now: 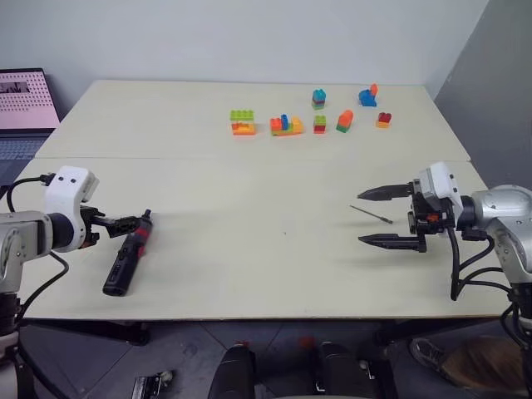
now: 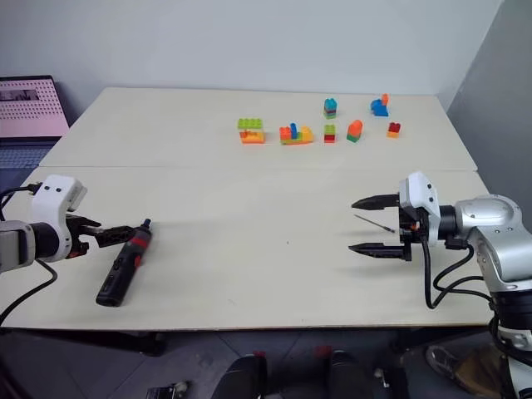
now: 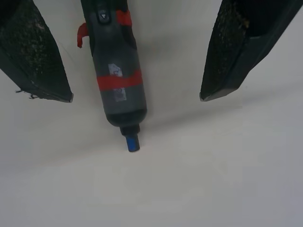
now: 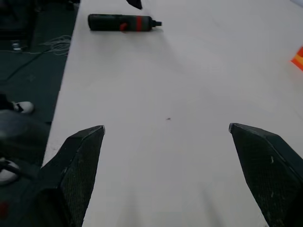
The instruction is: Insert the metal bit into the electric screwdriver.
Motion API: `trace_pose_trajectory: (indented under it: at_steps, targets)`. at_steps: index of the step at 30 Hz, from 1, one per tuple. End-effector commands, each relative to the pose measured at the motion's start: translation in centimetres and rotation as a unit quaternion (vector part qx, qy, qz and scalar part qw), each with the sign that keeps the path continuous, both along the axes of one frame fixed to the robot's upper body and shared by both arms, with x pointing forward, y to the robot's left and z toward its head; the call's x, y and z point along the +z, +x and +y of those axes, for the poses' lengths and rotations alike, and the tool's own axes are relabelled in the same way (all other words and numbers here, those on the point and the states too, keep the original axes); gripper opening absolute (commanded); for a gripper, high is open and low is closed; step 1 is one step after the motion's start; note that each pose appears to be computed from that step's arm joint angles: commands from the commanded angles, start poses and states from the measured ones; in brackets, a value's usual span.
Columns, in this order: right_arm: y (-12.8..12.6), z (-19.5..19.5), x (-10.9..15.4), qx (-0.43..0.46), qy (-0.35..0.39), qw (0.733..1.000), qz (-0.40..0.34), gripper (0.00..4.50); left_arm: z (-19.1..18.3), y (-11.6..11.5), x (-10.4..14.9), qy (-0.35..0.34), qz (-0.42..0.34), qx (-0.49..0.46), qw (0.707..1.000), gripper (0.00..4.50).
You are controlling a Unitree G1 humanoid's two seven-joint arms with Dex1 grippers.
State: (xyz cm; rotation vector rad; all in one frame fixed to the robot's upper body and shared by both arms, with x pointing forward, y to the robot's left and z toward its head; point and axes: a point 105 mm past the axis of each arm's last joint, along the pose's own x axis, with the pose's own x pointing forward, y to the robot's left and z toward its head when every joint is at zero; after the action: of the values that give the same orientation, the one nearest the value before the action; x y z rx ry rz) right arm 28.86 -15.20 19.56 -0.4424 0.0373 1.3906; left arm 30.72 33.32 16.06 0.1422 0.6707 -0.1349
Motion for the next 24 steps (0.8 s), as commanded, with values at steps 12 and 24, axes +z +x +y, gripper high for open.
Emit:
trace_pose_trajectory:
  at_steps: [12, 24]
  targets:
    - [-1.8, 3.1, 1.4, 0.101, 0.0, 0.995, 0.003, 4.43, -0.4, 2.9, -1.0, -0.009, 0.06, 0.069, 0.996, 4.5]
    - [-2.6, 4.3, 2.9, 0.133, 0.017, 0.991, 0.014, 4.43, -1.3, 5.1, -1.9, -0.024, 0.091, 0.076, 0.993, 4.5]
